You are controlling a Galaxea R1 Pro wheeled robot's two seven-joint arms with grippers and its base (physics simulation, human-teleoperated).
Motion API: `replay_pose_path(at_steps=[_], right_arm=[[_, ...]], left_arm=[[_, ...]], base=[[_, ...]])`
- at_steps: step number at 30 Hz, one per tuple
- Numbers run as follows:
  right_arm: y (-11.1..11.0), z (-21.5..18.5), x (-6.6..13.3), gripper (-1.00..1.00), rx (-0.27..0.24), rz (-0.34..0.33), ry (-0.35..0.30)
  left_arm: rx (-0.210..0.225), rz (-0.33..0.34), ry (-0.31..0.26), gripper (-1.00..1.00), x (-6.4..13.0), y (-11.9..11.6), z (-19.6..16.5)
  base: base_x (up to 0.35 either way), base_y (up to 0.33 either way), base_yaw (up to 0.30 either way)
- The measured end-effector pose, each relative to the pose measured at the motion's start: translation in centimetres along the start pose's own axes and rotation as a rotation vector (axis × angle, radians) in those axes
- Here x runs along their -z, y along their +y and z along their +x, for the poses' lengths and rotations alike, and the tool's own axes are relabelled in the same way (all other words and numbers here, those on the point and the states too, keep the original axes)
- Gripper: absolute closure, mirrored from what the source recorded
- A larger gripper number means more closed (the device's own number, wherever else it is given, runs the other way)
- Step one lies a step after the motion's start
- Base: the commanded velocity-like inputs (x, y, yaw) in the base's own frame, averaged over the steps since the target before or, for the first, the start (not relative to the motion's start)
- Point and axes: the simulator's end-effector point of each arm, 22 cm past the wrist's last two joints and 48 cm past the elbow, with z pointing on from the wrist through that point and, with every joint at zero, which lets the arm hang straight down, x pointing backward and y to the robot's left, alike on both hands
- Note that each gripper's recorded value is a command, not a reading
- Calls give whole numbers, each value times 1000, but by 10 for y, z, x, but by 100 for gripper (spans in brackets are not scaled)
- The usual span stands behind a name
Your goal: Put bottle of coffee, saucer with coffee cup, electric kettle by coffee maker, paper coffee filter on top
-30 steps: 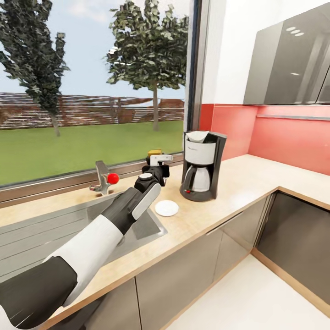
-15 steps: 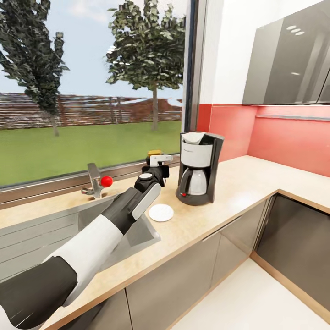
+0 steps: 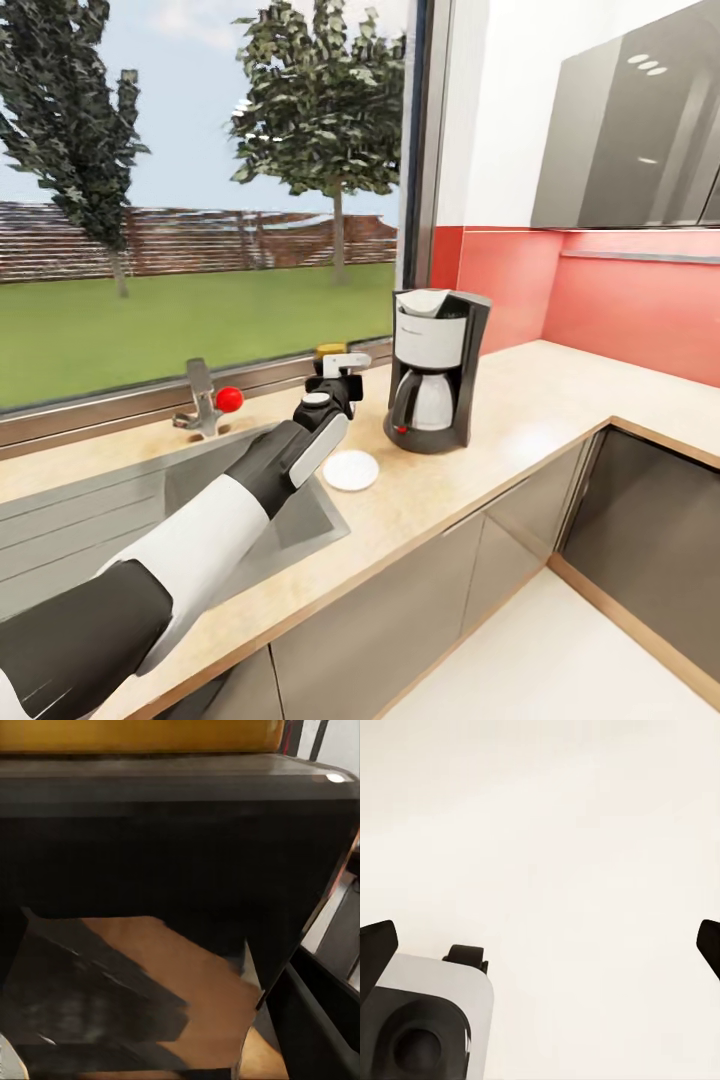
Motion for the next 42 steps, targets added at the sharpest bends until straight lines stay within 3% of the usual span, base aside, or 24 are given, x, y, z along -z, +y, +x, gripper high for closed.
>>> replay_pose_path(at_steps=[42], right_arm=[[0,0,0,-100,0,0,0]], left_arm=[[-1,-2,4,100,-1,1,2]], base=[[81,-2,-33]])
